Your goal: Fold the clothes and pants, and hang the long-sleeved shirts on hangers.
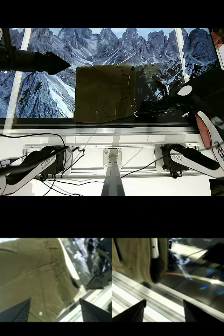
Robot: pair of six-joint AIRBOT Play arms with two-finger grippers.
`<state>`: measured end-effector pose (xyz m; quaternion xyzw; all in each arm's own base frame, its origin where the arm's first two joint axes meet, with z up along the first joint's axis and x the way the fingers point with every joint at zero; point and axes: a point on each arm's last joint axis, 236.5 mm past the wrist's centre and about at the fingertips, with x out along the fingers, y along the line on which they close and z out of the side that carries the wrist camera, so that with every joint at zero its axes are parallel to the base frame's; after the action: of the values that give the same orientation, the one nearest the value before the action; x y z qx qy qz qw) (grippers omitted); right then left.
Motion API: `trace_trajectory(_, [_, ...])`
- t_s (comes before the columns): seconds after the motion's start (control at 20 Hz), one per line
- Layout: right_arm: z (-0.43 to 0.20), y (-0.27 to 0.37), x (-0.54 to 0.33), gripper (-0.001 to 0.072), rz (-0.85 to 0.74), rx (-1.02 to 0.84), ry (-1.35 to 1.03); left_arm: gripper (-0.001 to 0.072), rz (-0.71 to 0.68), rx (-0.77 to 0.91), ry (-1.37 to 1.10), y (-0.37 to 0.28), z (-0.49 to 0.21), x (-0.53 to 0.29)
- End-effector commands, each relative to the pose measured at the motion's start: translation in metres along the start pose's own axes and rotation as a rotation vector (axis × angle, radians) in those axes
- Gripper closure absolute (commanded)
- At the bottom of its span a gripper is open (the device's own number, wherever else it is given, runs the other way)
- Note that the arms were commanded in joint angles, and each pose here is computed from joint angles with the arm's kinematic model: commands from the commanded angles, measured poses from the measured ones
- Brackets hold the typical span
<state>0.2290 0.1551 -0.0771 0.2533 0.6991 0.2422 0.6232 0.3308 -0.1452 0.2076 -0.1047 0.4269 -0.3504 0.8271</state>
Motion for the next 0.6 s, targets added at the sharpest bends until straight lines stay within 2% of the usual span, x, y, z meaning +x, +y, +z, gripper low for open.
trace_trajectory(0.0, [-0.002,0.011,0.025,0.0187,0.147,0.159,0.061,0.0015,0.088,-0.018,0.055,0.033,-0.009,0.007])
trace_trajectory(0.15, [0.004,0.013,0.031,0.0187,0.182,0.186,0.060,0.0016,0.256,-0.062,0.173,0.088,-0.040,0.011])
trace_trajectory(0.3, [0.013,0.023,0.030,0.0187,0.173,0.101,0.050,0.0017,0.266,-0.171,0.285,0.119,-0.089,0.026])
trace_trajectory(0.4, [0.023,0.020,0.036,0.0187,0.090,0.045,0.025,0.0017,0.244,-0.253,0.382,0.132,-0.136,0.035])
trace_trajectory(0.45, [0.028,0.010,0.038,0.0187,0.015,0.069,0.014,0.0038,0.240,-0.304,0.441,0.138,-0.164,0.037])
trace_trajectory(0.55, [0.027,-0.002,0.032,0.0188,-0.066,0.078,0.051,0.0157,0.240,-0.396,0.519,0.148,-0.209,0.039])
